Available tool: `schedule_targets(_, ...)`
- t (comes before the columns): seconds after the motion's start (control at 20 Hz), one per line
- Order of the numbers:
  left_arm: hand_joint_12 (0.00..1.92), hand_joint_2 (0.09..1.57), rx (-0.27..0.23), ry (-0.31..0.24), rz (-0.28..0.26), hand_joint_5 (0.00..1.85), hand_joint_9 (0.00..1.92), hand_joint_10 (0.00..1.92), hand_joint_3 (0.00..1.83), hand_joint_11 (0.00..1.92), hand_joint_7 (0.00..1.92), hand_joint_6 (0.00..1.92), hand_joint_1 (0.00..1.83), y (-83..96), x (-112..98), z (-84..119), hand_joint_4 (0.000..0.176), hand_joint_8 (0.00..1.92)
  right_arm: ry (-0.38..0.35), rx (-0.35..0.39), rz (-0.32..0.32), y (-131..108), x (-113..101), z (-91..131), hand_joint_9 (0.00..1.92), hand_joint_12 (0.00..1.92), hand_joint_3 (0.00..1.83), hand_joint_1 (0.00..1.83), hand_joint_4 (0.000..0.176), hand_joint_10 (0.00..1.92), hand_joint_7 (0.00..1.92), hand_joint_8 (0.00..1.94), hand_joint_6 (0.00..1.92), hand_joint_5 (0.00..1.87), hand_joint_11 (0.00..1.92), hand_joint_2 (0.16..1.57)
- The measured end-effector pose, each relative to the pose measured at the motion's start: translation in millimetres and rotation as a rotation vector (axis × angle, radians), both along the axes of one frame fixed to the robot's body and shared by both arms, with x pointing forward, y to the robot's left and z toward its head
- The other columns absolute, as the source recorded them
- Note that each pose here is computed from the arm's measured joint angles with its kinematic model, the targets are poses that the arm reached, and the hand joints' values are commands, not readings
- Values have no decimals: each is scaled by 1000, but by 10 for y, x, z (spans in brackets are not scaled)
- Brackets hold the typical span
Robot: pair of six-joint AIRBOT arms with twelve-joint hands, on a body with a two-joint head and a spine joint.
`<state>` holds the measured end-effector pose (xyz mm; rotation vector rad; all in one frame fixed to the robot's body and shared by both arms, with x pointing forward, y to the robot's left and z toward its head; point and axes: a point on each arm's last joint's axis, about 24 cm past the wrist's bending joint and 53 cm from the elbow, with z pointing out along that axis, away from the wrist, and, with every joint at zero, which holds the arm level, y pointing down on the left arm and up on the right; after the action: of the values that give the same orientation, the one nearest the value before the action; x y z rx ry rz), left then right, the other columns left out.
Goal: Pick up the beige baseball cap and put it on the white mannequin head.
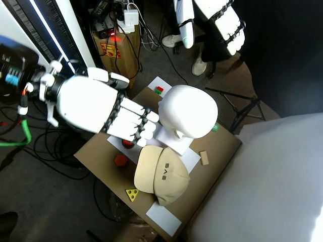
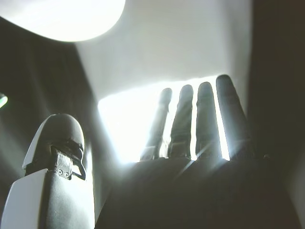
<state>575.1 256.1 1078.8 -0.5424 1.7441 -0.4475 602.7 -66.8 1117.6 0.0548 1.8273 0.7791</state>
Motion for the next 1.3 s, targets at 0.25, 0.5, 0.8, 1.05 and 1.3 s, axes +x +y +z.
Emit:
schedule_targets(0.25,308,1128,37,-45,-27,86,64,8,0,0,87,3,0,81,-45,-103,10,4,-30,3,11,-160,178,-69,174,694,3,1250,0,7,204,8,18,186,0,1026)
schedule_targets(0.5,372,1125,68,-56,-51,100,74,5,0,0,83,2,0,114,-24,-110,10,0,18,-44,22,-160,357,-462,179,659,20,1291,0,4,198,0,2,178,0,1077)
schedule_targets(0.8,361,1128,67,6,-8,77,66,0,0,0,68,0,0,265,-118,-376,11,0,-10,-109,42,14,650,-892,196,607,10,1300,0,4,199,1,0,178,0,1085)
schedule_targets(1.05,335,1131,83,-18,-16,58,46,0,1,0,53,0,0,290,-83,-333,11,0,5,-185,41,-62,837,-1203,195,586,11,1291,0,1,190,0,0,151,0,1098)
schedule_targets(1.3,334,1130,112,-21,-27,60,46,0,1,0,54,1,0,359,-15,-382,11,0,16,-246,58,-51,892,-1557,191,578,9,1285,0,1,175,0,0,125,0,1102)
